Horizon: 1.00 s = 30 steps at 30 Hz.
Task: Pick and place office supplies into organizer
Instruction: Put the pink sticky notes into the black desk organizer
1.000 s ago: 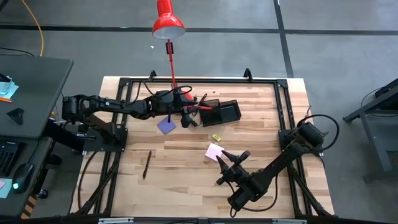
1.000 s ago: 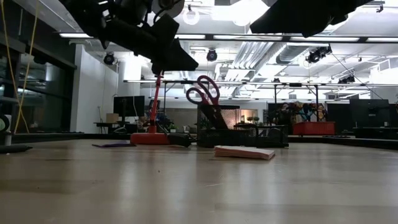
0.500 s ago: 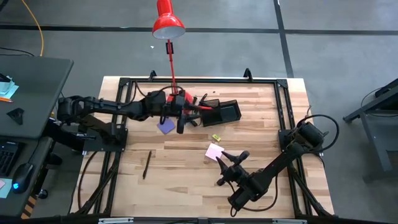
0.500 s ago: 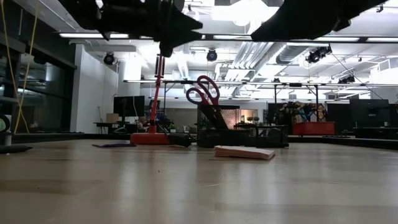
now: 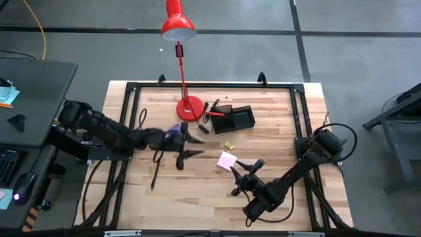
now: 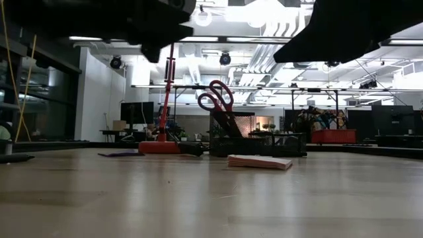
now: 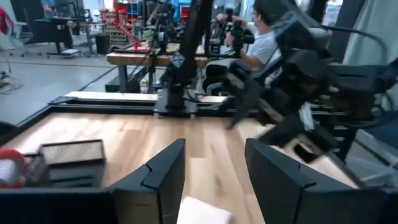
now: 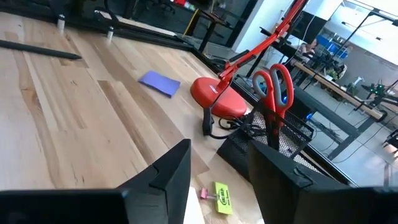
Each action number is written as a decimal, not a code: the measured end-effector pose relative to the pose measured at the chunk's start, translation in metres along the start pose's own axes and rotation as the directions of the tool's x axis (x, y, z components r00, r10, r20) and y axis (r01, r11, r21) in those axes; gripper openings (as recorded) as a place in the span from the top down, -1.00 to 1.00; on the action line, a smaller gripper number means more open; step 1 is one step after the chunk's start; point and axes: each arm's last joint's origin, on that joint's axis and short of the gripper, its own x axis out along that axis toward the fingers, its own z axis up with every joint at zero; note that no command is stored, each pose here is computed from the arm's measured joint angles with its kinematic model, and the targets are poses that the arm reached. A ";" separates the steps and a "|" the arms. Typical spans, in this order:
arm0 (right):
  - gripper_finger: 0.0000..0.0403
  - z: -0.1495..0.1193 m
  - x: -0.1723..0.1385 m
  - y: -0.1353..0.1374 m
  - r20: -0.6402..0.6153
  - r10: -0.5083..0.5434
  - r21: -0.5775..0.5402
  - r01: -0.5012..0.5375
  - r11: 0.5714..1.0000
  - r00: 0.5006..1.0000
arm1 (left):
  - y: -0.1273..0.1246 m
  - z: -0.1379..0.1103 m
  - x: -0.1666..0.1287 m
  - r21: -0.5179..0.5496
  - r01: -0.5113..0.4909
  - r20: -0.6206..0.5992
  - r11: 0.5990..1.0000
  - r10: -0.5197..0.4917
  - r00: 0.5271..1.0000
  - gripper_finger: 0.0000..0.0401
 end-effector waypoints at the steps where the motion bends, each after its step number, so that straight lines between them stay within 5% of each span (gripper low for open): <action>1: 0.27 0.000 0.000 0.000 -0.004 0.003 0.000 -0.003 1.000 1.000 | -0.006 -0.004 -0.004 0.004 -0.005 -0.001 1.000 0.005 1.000 0.21; 11: 0.27 0.003 0.009 0.010 -0.142 0.138 0.037 -0.134 0.990 0.980 | -0.049 -0.032 -0.036 0.107 -0.069 -0.038 0.992 0.074 0.997 0.21; 18: 0.21 0.016 0.042 0.021 -0.286 0.412 0.105 -0.399 0.911 0.865 | -0.068 -0.041 -0.049 0.111 0.027 -0.071 0.993 -0.019 0.997 0.21; 26: -0.12 0.005 0.098 -0.004 -0.518 0.413 0.212 -0.356 0.910 0.749 | -0.072 -0.044 -0.051 0.064 0.105 -0.112 0.992 -0.097 0.989 0.21; 30: -0.35 0.005 0.109 -0.008 -0.534 0.414 0.196 -0.369 0.909 0.737 | -0.072 -0.045 -0.051 0.065 0.106 -0.115 0.992 -0.098 0.989 0.21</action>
